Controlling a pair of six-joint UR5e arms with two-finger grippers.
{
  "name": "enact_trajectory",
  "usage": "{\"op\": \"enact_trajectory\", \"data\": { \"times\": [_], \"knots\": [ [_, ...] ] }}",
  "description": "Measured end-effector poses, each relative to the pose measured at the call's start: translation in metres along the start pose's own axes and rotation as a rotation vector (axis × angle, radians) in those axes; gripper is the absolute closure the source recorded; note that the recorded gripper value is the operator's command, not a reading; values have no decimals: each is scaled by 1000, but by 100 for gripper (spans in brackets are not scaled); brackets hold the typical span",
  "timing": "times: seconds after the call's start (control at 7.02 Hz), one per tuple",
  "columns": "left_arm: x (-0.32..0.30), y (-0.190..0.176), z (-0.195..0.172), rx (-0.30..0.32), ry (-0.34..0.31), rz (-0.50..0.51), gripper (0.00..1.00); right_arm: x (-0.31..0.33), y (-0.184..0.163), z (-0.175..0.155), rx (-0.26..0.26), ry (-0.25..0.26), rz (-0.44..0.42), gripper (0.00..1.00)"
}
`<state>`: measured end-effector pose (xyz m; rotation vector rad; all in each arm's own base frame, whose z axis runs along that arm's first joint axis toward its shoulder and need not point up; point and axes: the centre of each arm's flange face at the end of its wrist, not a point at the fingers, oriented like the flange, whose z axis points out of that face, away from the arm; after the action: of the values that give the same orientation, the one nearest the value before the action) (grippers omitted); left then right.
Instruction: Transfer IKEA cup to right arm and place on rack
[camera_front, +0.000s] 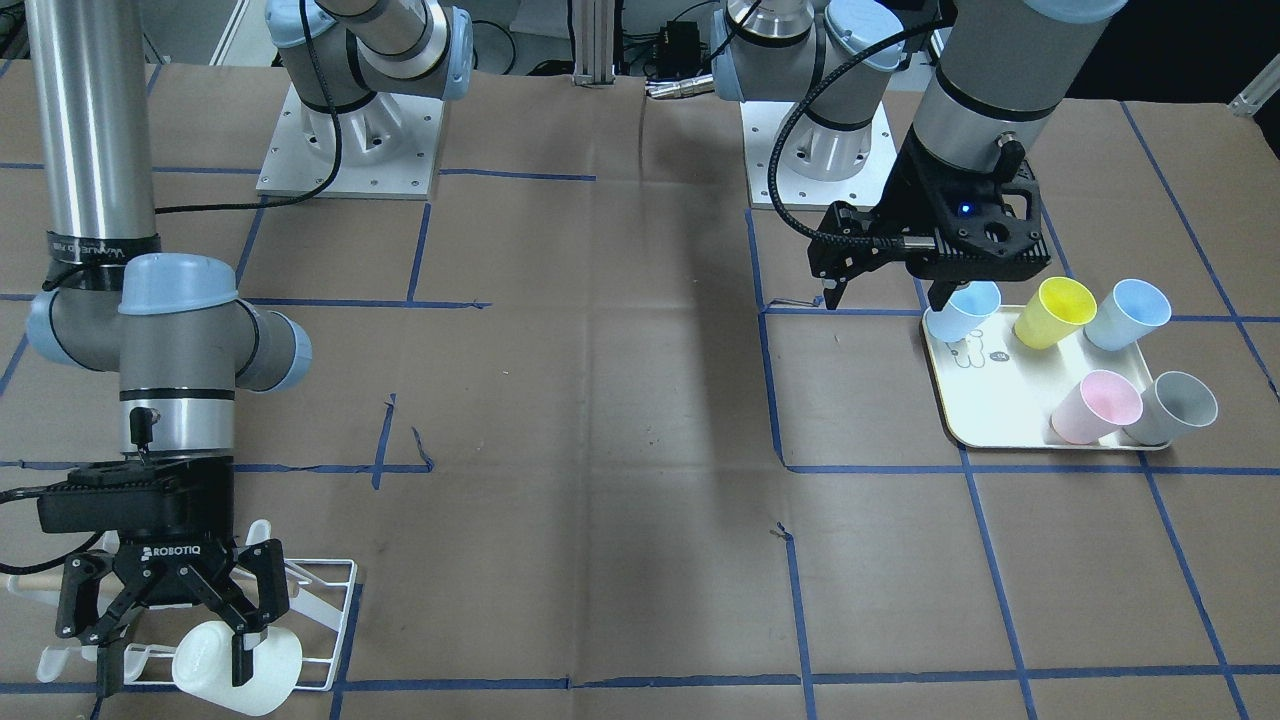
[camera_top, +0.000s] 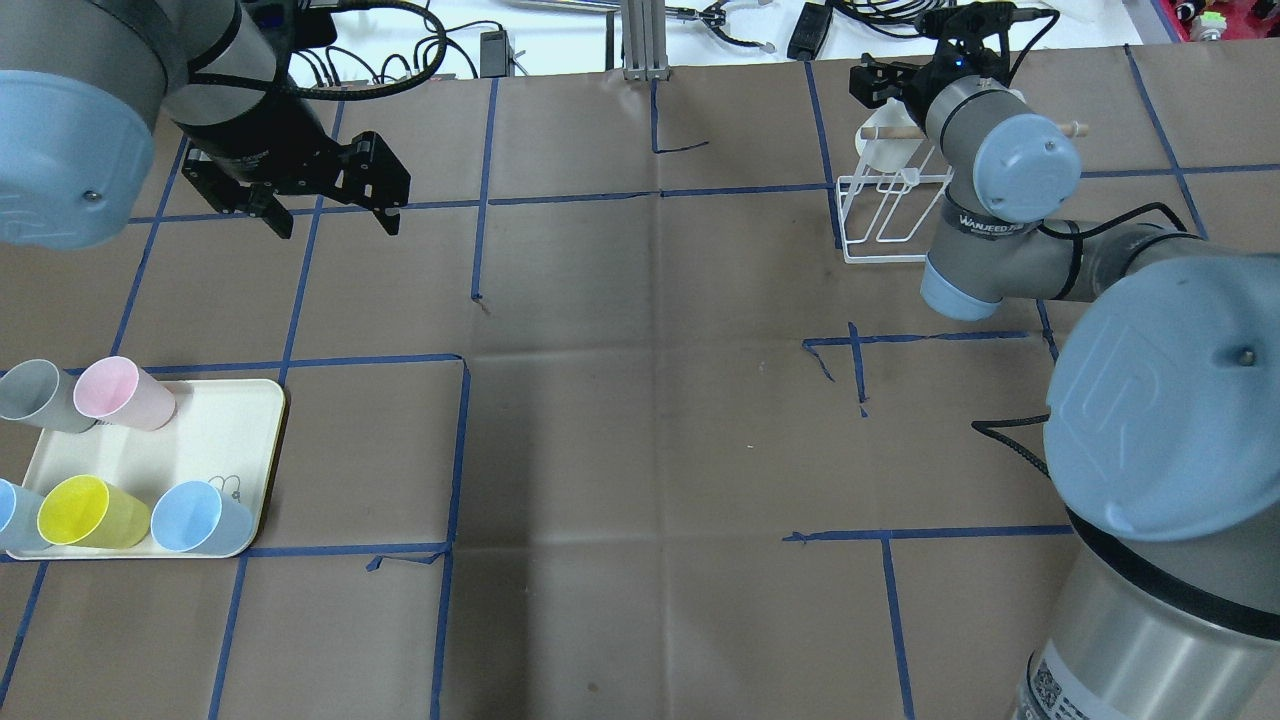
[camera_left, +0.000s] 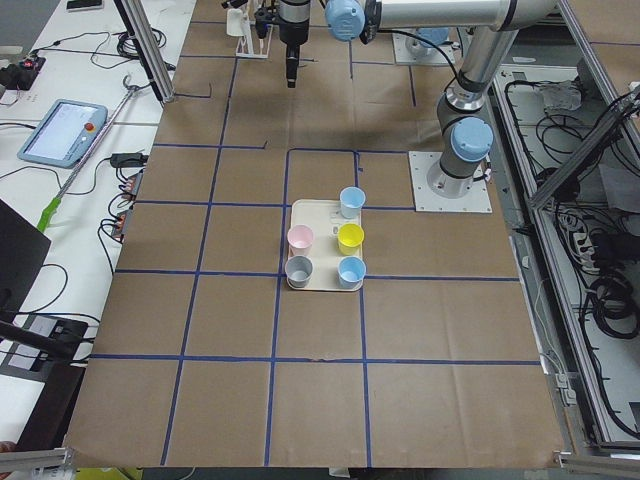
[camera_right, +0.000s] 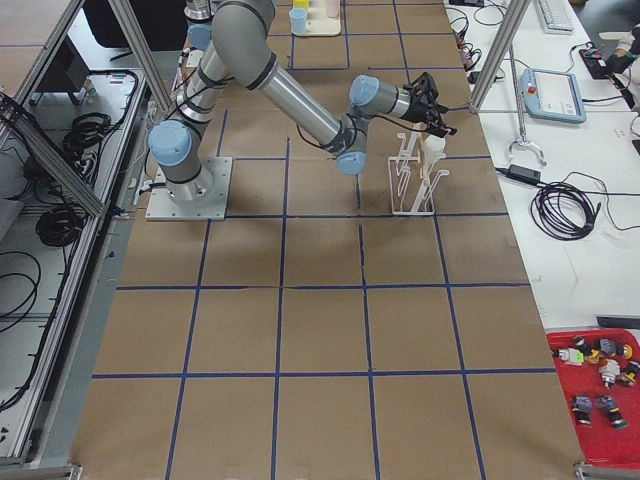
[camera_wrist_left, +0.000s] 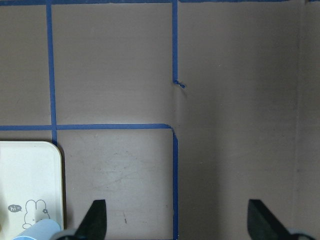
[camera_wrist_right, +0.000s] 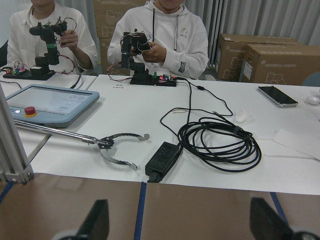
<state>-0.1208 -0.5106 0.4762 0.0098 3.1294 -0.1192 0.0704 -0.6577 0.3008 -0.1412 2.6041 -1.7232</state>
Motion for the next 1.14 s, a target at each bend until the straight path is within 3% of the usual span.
{"op": "enact_trajectory", "data": {
  "times": [0.43, 0.57, 0.71, 1.14],
  "knots": [
    [1, 4, 1, -14, 1, 1, 0, -30, -64, -50, -18, -49, -15, 0],
    [1, 5, 0, -18, 1, 1, 0, -51, -80, -68, -18, -88, -10, 0],
    [1, 7, -1, -21, 1, 2, 0, -74, -93, -87, -8, -140, 48, 0],
    [1, 10, -3, -21, 2, 0, 0, -113, -112, -123, -44, -327, 485, 0]
  ]
}}
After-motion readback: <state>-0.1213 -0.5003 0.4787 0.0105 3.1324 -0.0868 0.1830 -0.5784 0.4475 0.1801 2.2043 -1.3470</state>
